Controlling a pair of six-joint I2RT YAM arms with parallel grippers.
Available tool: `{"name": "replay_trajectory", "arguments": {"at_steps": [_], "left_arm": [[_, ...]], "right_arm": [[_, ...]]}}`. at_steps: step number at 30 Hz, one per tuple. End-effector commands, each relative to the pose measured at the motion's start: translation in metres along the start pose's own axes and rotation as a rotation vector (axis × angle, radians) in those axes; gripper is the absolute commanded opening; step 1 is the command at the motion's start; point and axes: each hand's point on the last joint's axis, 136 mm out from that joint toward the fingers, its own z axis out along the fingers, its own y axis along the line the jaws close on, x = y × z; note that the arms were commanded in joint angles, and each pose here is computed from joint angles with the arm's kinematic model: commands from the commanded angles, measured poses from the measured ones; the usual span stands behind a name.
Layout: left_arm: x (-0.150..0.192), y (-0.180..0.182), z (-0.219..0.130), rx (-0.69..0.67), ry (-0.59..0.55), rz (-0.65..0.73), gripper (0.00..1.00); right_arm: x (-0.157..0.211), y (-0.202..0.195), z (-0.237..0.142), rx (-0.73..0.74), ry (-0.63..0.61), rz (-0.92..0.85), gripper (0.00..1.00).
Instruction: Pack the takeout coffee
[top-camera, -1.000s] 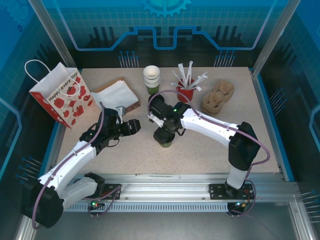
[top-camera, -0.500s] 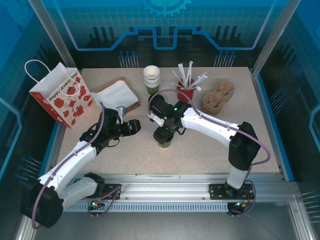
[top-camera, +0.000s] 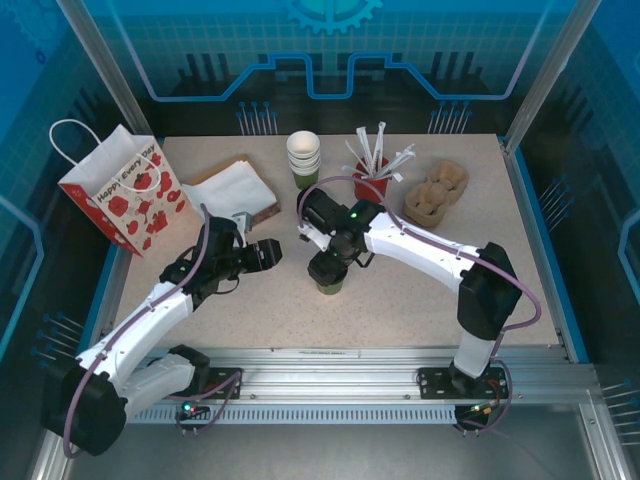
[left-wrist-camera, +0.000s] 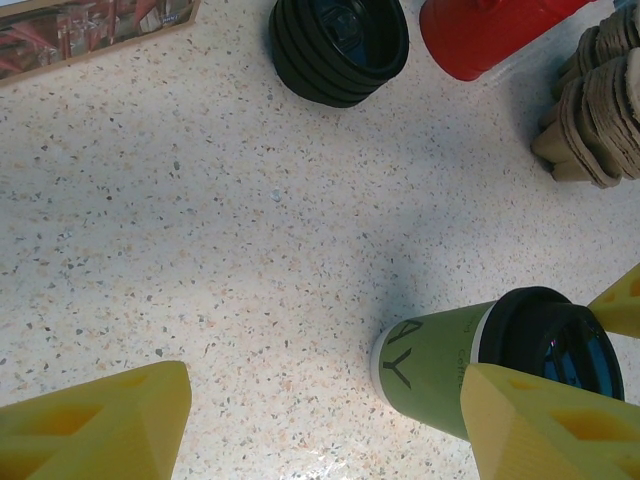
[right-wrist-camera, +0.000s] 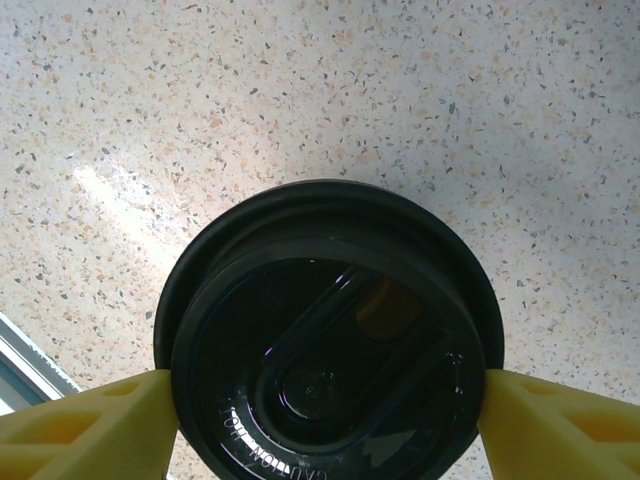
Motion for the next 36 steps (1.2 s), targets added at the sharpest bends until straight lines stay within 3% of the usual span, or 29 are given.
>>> {"name": "replay_trajectory", "arguments": {"at_steps": [1, 12, 19, 36], "left_arm": [[-0.004, -0.003, -0.005, -0.002, -0.019, 0.03, 0.73], [-0.001, -0.002, -0.004, 0.002, -0.014, 0.024, 0.74], [-0.003, -0.005, -0.004, 0.01, -0.019, 0.028, 0.74], [-0.005, -0.011, -0.004, 0.024, -0.015, 0.04, 0.74]], "right_arm": [[0.002, -0.001, -0.003, -0.015, 0.001, 0.004, 0.76], [0.027, -0.008, 0.02, 0.011, 0.086, 0.016, 0.7], [0.005, -0.005, -0.003, 0.003, 0.002, 0.011, 0.73], [-0.01, -0.002, -0.026, -0.012, -0.06, 0.006, 0.83]]}}
